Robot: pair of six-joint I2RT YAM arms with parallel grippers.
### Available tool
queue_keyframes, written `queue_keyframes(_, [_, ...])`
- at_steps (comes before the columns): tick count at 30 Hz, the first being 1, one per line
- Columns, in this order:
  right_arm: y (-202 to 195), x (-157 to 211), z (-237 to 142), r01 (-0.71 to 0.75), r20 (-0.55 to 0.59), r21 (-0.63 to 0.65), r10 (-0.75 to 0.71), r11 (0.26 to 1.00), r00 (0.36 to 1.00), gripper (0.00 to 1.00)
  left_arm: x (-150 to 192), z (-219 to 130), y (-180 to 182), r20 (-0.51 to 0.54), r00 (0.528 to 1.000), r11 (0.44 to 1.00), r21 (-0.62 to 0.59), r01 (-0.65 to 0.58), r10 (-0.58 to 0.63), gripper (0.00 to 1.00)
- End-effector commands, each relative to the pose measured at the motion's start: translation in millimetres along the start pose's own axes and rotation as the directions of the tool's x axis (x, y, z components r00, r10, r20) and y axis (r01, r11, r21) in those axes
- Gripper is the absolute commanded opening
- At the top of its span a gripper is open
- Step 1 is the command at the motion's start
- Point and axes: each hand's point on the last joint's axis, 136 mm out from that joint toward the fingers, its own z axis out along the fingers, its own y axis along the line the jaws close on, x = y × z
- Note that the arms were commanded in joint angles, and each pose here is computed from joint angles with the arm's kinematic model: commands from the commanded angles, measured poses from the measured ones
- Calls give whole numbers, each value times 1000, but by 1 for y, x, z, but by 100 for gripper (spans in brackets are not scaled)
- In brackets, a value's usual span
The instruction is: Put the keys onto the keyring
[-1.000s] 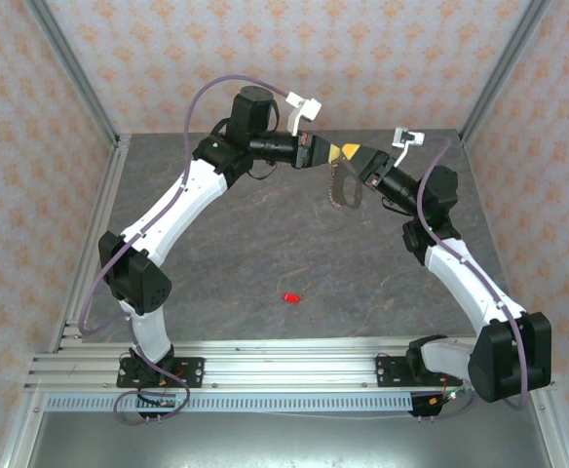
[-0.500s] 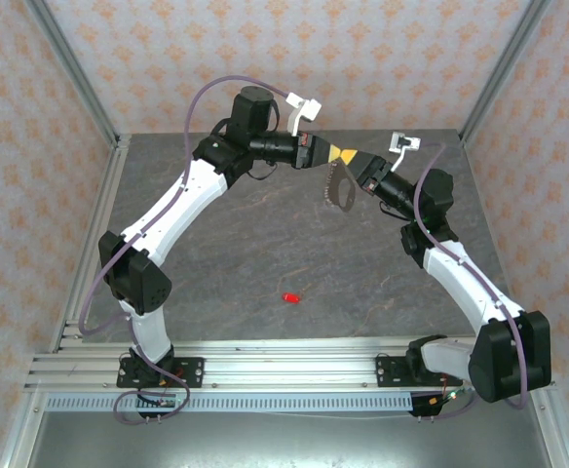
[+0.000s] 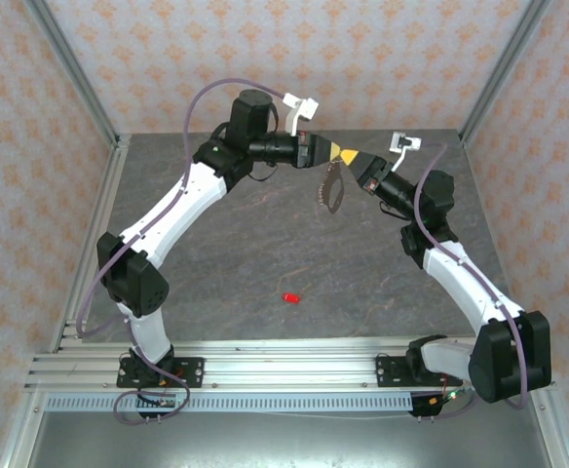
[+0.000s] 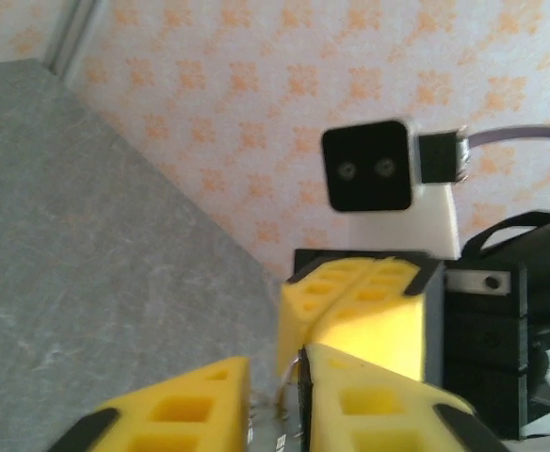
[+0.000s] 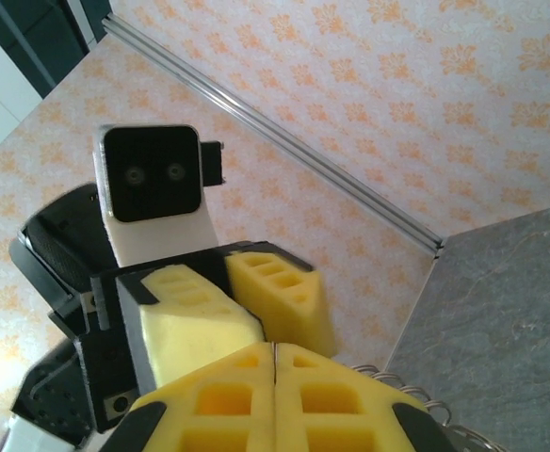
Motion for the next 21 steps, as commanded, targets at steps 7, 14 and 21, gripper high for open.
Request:
queue_keyframes(7, [21,-10,0,-1,88,-93,9,996,996,0,-48,-58,-3,495,846,977,25,213,-197,50])
queue_keyframes(14, [20,-12,7,-32,114,-120,46,992,992,0,-34,-51,-15,515,823,969,83,231,-240,42])
queue_keyframes(21, [18,-13,8,-52,134,-124,69,991,989,0,-25,-35,-20,496,829,965,107,238,-259,40])
